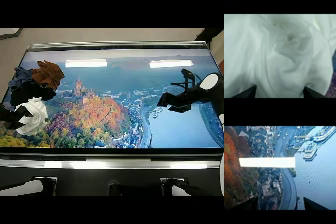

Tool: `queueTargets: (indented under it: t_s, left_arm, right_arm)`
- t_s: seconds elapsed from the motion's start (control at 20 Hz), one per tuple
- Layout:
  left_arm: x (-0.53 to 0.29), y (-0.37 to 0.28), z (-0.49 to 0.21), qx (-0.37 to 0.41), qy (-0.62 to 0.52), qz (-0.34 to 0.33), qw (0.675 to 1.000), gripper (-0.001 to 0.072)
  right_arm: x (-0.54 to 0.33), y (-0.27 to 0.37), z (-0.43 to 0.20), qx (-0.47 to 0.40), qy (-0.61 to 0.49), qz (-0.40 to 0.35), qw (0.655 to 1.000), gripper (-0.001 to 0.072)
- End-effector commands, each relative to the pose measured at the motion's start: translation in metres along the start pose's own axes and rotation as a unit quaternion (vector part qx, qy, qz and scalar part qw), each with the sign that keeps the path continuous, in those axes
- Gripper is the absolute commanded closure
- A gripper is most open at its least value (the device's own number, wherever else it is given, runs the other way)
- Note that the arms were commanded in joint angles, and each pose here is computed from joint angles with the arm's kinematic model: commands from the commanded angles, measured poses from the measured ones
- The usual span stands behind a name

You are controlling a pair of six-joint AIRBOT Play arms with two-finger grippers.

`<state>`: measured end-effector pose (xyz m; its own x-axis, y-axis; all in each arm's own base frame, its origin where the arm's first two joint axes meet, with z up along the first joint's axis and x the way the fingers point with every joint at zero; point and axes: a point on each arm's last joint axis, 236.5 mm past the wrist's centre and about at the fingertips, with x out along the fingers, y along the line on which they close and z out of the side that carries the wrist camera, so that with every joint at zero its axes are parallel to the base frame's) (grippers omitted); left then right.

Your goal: Fold the shirts.

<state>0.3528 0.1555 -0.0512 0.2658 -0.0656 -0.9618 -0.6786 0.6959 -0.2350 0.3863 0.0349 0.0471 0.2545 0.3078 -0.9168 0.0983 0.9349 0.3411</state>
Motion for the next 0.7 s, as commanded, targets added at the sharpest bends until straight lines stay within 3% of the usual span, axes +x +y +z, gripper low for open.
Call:
queueTargets:
  t_s: [0.0, 0.05, 0.1, 0.15, 0.3, 0.4, 0.65]
  left_arm:
    - [0.031, 0.001, -0.010, 0.017, 0.020, -0.014, 1.000, -0.0008]
    - [0.034, 0.000, -0.011, 0.017, 0.023, -0.014, 0.999, 0.0128]
    - [0.032, -0.006, -0.010, 0.012, 0.022, -0.025, 0.999, 0.0470]
    - [0.024, -0.019, -0.006, 0.012, 0.013, -0.048, 0.999, 0.0672]
    - [-0.045, -0.090, 0.019, 0.075, -0.069, -0.161, 0.982, 0.0674]
    - [-0.128, -0.150, 0.015, 0.124, -0.158, -0.238, 0.950, 0.0675]
    - [-0.298, -0.262, -0.123, 0.251, -0.250, -0.407, 0.842, 0.0675]
  right_arm:
    - [0.003, 0.001, -0.006, -0.006, 0.015, 0.004, 1.000, 0.0044]
    - [0.003, 0.001, -0.006, -0.006, 0.015, 0.004, 1.000, 0.0044]
    - [0.002, 0.001, -0.006, -0.006, 0.015, 0.004, 1.000, 0.0046]
    - [0.002, 0.001, -0.005, -0.006, 0.014, 0.004, 1.000, 0.0047]
    - [-0.007, 0.003, -0.002, -0.028, -0.002, 0.000, 1.000, 0.0056]
    - [-0.021, 0.004, 0.003, -0.038, -0.029, -0.006, 0.999, 0.0056]
    - [-0.070, 0.022, -0.002, -0.055, -0.086, -0.003, 0.995, 0.0056]
